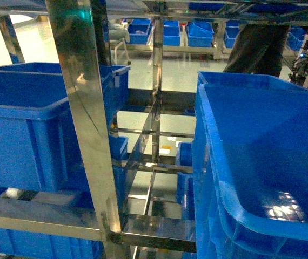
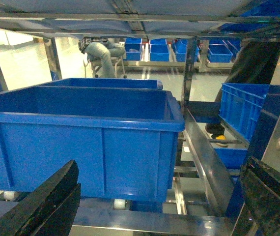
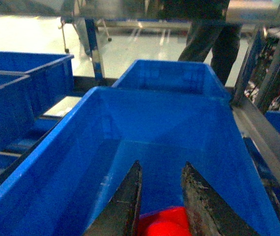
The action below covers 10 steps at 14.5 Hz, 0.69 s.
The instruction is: Pick red block from blue box to shelf
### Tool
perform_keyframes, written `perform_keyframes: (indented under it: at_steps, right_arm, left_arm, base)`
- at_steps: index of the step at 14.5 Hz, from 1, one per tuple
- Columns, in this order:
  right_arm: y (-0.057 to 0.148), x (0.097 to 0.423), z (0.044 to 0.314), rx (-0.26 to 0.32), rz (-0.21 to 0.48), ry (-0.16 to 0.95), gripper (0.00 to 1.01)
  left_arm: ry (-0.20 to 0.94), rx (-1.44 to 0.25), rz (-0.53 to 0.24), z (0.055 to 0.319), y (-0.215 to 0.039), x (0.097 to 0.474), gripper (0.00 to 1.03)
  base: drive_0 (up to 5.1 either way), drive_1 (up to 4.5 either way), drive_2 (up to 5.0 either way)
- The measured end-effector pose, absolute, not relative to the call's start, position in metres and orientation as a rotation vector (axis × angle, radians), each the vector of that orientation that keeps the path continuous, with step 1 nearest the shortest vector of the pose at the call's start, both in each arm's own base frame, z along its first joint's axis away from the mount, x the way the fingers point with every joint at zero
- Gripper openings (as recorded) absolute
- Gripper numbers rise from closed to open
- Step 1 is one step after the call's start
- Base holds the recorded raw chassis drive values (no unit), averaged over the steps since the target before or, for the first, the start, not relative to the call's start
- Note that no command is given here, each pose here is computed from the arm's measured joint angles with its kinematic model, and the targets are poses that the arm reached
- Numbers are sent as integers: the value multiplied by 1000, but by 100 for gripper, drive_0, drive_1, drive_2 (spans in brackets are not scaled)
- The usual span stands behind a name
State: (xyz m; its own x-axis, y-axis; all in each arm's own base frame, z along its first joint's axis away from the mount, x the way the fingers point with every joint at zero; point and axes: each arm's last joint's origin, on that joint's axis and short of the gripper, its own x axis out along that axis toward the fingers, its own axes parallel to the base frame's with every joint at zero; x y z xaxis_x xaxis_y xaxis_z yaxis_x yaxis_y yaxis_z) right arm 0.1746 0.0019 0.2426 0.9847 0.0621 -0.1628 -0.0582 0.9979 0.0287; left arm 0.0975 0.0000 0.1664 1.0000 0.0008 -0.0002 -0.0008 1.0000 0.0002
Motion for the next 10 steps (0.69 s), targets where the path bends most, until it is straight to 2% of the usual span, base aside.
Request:
perform_keyframes:
  at_steps: [4, 6, 10]
  right_arm:
    - [2, 185, 225, 70, 81, 246, 20]
    - [2, 190, 215, 66, 72, 265, 20]
    - [3, 202, 210, 48, 83, 212, 20]
  left_arm:
    - [0, 0, 0, 166, 0, 97, 98]
    - [0, 0, 1, 166, 0, 97, 98]
    - [0, 0, 1, 166, 0, 97, 98]
  base:
    - [0, 0, 0]
    - [0, 0, 0]
    - [0, 0, 0]
